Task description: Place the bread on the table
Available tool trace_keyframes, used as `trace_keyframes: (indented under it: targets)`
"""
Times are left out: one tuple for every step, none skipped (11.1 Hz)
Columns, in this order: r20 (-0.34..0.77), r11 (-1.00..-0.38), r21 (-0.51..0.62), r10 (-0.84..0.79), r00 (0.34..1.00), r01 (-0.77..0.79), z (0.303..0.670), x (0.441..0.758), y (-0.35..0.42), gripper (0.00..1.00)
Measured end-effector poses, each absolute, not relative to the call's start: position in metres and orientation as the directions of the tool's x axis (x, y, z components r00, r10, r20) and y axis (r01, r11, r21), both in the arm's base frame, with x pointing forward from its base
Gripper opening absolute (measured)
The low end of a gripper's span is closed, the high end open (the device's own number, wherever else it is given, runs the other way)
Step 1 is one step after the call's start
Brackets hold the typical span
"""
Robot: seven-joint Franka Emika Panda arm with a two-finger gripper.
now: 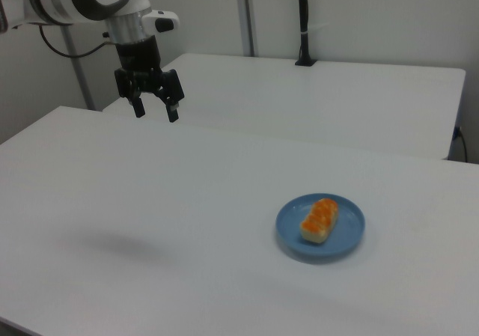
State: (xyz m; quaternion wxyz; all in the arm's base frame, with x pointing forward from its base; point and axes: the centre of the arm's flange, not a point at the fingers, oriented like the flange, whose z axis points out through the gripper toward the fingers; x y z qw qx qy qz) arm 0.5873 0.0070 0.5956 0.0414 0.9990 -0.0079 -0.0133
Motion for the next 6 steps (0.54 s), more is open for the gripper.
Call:
trace_keyframes:
  targets:
    - [-0.030, -0.996, 0.082, 0.018, 0.999, 0.020, 0.595, 0.588, 0.002, 1.00]
    - [-0.037, -0.995, 0.080, 0.052, 0.998, 0.054, 0.594, 0.588, -0.015, 1.00]
    - [-0.051, -0.995, 0.076, 0.067, 0.996, 0.071, 0.589, 0.589, -0.041, 1.00]
    - [-0.041, -0.995, 0.076, 0.058, 0.997, 0.061, 0.582, 0.594, -0.072, 1.00]
    - [-0.004, -0.996, 0.083, 0.034, 0.999, 0.034, 0.572, 0.601, -0.108, 1.00]
    - [0.015, -0.996, 0.088, 0.000, 1.000, -0.002, 0.557, 0.607, -0.143, 1.00]
